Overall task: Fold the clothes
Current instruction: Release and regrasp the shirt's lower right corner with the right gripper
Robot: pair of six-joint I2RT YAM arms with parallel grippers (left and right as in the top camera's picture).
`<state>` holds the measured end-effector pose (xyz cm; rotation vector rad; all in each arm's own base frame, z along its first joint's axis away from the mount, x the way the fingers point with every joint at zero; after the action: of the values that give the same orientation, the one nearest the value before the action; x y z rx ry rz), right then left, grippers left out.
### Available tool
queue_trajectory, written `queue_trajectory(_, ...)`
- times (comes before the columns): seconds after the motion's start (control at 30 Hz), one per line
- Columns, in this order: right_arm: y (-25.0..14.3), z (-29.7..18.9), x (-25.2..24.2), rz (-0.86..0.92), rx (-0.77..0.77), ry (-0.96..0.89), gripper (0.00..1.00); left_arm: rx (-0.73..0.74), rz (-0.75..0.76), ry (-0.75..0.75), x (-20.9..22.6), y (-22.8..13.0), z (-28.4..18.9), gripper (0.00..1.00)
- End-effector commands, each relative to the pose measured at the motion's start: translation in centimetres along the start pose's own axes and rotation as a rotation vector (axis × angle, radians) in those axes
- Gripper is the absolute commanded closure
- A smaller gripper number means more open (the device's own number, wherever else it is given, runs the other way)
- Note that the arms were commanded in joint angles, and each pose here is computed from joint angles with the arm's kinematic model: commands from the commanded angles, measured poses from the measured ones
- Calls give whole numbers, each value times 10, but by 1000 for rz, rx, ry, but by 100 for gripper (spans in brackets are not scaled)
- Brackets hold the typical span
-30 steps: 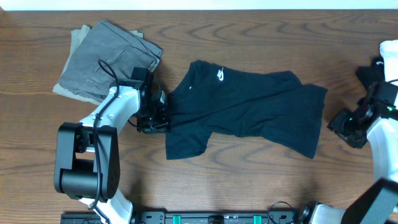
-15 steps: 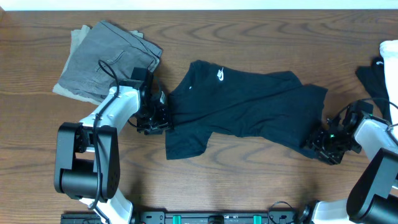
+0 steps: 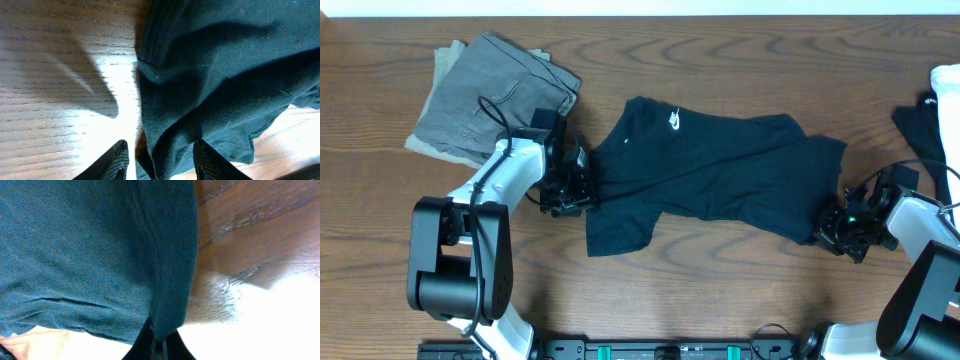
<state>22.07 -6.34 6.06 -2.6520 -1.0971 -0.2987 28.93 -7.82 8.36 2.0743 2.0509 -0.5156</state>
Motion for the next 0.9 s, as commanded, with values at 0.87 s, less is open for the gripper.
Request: queue_trajectory(0.87,19,-88,40,-100,-219,132,99,-115,90,-73,-5,10,11,60)
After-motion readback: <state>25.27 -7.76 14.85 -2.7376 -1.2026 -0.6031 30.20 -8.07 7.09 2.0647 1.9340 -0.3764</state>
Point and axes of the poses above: each gripper's point midway between its finger pads, its own z axis out along the fingers, its own x axis along the line the jaws close on, y = z × x, the point moved 7 cm from there along -z, back along the fingers, and after that the axes turned 8 degrees about z, right-handed, at the moved point
